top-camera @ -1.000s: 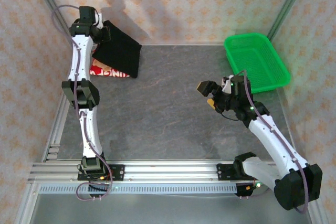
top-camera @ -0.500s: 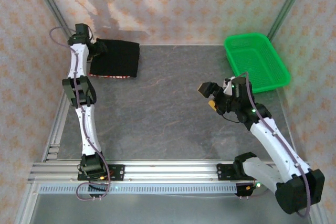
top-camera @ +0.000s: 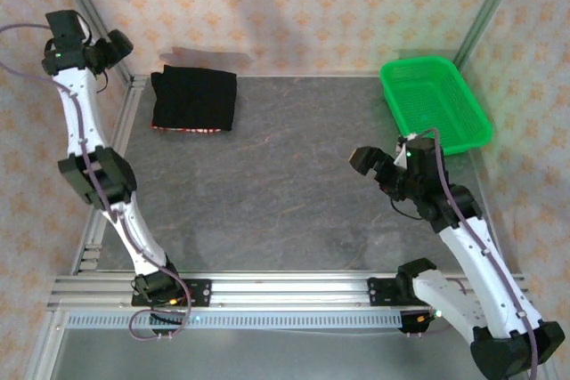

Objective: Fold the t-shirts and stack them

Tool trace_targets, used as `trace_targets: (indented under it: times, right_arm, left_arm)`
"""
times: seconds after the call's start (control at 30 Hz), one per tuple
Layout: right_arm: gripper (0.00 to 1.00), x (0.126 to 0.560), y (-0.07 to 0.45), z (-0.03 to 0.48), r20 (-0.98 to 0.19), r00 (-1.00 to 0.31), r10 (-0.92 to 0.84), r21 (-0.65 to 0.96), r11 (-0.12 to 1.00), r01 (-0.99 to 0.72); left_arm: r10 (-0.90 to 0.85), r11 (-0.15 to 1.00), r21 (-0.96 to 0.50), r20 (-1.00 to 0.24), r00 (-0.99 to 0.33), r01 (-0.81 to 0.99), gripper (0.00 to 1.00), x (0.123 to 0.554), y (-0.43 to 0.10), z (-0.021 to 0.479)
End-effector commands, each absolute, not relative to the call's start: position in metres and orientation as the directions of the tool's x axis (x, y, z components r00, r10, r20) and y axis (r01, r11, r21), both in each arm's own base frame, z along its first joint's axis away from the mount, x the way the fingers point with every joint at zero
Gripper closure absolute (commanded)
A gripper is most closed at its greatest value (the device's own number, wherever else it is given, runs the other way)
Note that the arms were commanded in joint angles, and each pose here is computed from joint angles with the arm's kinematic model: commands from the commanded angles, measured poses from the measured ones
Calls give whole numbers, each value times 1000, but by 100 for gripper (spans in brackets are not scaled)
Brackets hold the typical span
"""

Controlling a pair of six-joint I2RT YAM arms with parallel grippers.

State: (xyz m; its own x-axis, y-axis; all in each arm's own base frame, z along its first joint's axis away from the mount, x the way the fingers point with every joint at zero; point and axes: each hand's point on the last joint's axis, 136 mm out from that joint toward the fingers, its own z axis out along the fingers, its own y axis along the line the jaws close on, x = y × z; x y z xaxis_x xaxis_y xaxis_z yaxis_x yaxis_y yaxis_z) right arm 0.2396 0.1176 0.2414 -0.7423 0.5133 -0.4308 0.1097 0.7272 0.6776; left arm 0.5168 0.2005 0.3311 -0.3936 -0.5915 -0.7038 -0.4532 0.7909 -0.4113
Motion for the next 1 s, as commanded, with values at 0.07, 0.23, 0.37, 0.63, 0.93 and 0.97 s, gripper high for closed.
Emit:
trace_targets:
  times: [0.07,0.23,0.37,0.63,0.93,0.97]
  right_arm:
    - [1,243,75,220,-581,-713,392,426,893,143]
    - [1,271,38,203,-659,-657,367,296,929,223]
    - [1,300,0,198,-762,-545,349,208,930,304]
    - [1,334,-47,181,-929,-289,229,102,913,395]
    - [0,351,-43,124,-930,-218,295,210,915,344]
    - [0,352,-45,123,-929,-212,302,215,910,354]
  left_arm:
    - [-421,897,-314,-822,-384,-310,0,482,121,377]
    - [-390,894,-279,-870,-302,-351,0,421,93,353]
    - [-413,855,-286,-880,-236,-433,0,362,92,304]
    - [-281,885,-151,-927,-247,-441,0,311,87,198]
    - [-240,891,-101,-933,-270,-442,0,334,90,129]
    - [-249,895,-114,-930,-269,-432,0,338,88,124]
